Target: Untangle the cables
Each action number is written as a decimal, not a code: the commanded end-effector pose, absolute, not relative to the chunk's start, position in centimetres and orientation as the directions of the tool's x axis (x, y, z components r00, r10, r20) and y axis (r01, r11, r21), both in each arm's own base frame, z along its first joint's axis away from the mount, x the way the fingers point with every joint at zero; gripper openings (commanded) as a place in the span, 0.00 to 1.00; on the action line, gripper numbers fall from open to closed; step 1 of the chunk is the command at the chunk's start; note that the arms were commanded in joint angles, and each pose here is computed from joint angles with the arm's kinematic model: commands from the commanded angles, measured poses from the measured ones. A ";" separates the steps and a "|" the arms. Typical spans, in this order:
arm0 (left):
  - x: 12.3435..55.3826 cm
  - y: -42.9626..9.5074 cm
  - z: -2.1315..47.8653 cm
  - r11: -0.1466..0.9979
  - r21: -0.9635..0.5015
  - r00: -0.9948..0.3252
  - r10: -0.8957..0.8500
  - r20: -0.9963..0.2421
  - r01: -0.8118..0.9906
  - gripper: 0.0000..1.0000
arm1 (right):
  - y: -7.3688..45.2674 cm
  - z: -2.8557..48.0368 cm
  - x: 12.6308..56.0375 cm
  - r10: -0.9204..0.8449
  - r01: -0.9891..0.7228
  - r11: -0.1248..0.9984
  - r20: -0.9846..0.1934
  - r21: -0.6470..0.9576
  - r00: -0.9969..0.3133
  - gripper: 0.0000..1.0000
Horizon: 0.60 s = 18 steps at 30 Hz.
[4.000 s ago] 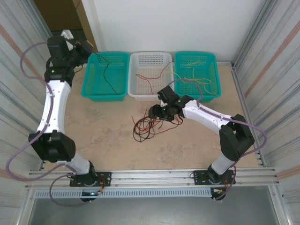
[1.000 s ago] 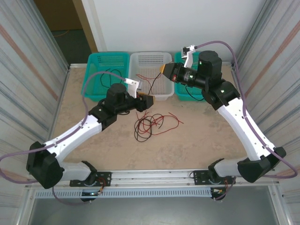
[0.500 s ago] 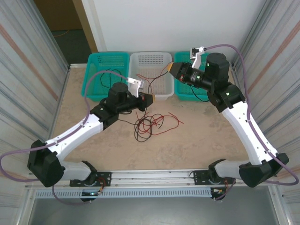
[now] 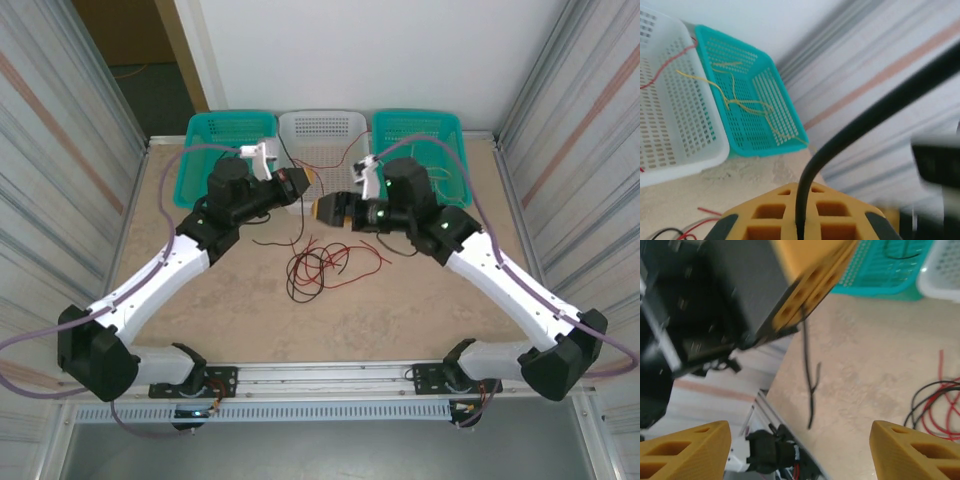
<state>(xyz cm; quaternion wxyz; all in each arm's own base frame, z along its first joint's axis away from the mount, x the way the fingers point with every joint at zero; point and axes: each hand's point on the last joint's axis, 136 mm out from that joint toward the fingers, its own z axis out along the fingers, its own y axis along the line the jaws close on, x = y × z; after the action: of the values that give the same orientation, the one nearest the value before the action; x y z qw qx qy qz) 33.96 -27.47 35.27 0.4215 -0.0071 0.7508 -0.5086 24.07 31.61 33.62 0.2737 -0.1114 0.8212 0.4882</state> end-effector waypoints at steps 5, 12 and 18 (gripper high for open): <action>33.1 -27.0 38.3 0.372 -0.835 -0.646 -0.530 -0.549 0.405 0.00 | 33.5 33.7 25.6 0.073 -0.496 0.493 -0.602 0.715 -0.795 0.62; 32.8 -26.8 38.2 0.375 -0.835 -0.657 -0.517 -0.548 0.402 0.00 | 34.1 33.7 26.5 0.064 -0.502 0.504 -0.610 0.703 -0.790 0.21; 32.9 -26.3 36.9 0.425 -0.808 -0.674 -0.457 -0.581 0.408 0.22 | 33.9 34.6 26.7 0.074 -0.510 0.489 -0.617 0.707 -0.784 0.00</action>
<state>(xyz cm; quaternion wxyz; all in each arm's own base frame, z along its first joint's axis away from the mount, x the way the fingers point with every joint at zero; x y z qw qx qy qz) 33.81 -26.70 36.87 0.4089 -0.0410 0.7337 -0.5411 26.32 34.00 32.09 0.2756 -0.1299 0.8268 0.4729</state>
